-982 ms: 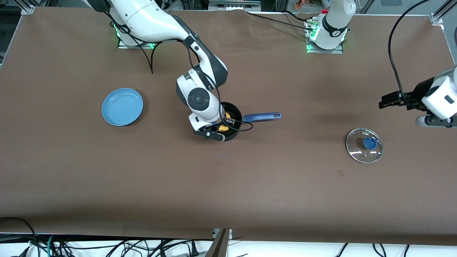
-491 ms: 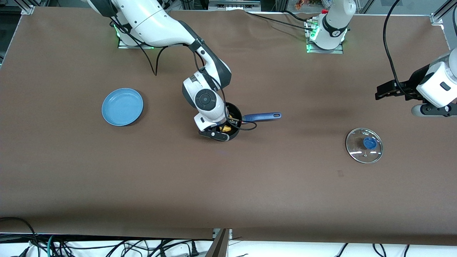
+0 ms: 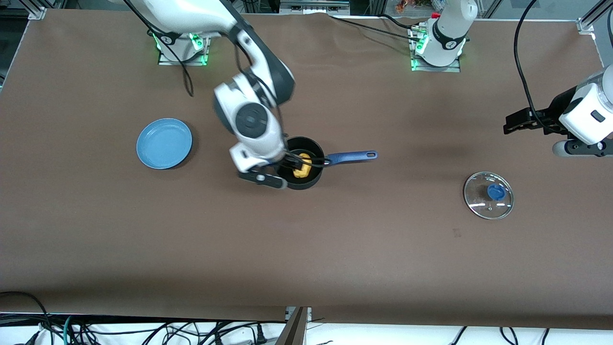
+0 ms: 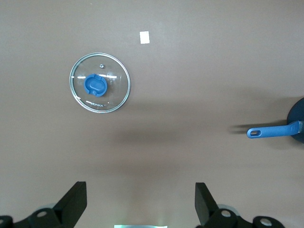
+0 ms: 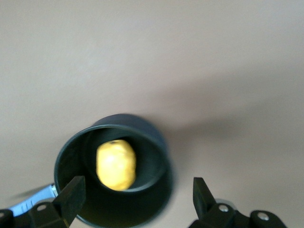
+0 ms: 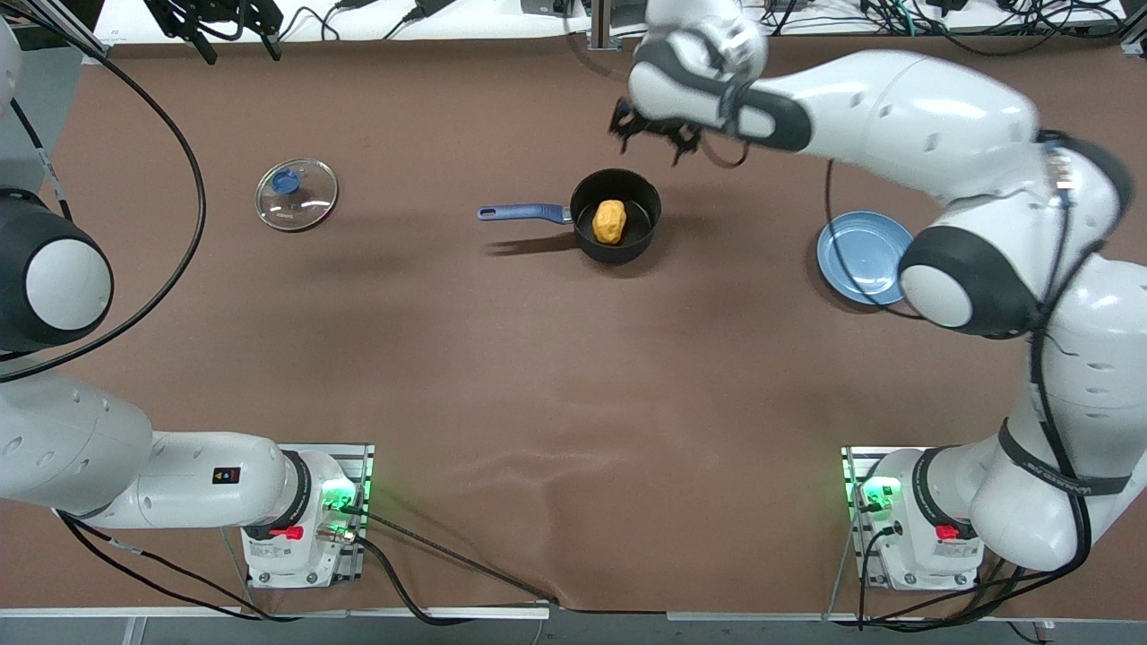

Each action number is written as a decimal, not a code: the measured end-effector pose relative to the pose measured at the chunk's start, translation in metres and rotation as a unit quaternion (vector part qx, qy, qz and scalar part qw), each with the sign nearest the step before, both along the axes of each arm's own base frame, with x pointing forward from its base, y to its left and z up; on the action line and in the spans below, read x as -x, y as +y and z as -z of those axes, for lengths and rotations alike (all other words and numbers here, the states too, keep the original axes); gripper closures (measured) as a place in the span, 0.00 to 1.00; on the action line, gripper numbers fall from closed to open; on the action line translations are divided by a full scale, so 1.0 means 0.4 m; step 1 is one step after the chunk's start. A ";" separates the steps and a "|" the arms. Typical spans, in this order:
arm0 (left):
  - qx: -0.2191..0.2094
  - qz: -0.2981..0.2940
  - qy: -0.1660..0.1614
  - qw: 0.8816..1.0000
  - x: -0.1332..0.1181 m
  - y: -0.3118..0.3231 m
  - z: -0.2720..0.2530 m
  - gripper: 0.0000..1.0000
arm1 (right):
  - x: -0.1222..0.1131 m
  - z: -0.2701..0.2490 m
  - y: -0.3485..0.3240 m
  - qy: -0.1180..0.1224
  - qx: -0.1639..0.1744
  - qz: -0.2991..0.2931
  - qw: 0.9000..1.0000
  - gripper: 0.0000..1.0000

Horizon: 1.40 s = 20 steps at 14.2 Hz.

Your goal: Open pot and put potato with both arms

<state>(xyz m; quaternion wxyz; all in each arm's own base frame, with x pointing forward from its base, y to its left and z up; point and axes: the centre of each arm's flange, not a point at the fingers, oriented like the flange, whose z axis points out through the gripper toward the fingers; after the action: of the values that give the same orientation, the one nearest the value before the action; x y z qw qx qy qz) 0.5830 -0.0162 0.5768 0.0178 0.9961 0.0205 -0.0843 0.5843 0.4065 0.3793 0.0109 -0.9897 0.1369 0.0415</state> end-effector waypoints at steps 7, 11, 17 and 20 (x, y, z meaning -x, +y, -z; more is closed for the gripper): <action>0.000 -0.002 0.000 1.000 0.000 0.000 0.000 0.00 | -0.089 -0.314 -0.465 0.002 0.026 -0.076 0.997 0.00; 0.000 -0.003 0.000 1.000 0.000 0.001 0.000 0.00 | -0.092 -0.363 -0.731 0.017 -0.002 -0.124 0.992 0.00; -0.001 -0.006 0.000 1.000 -0.001 0.008 0.001 0.00 | 0.009 -0.414 -0.943 0.004 -0.009 -0.139 0.990 0.00; -0.001 -0.008 0.001 1.000 -0.001 0.014 0.002 0.00 | 0.066 -0.479 -1.008 -0.002 -0.006 -0.120 0.993 0.00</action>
<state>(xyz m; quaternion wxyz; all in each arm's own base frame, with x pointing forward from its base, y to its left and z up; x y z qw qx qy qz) 0.5834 -0.0107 0.5762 0.0176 0.9958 0.0282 -0.0848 0.5580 0.0031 0.5709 0.0121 -0.9989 0.0171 0.0414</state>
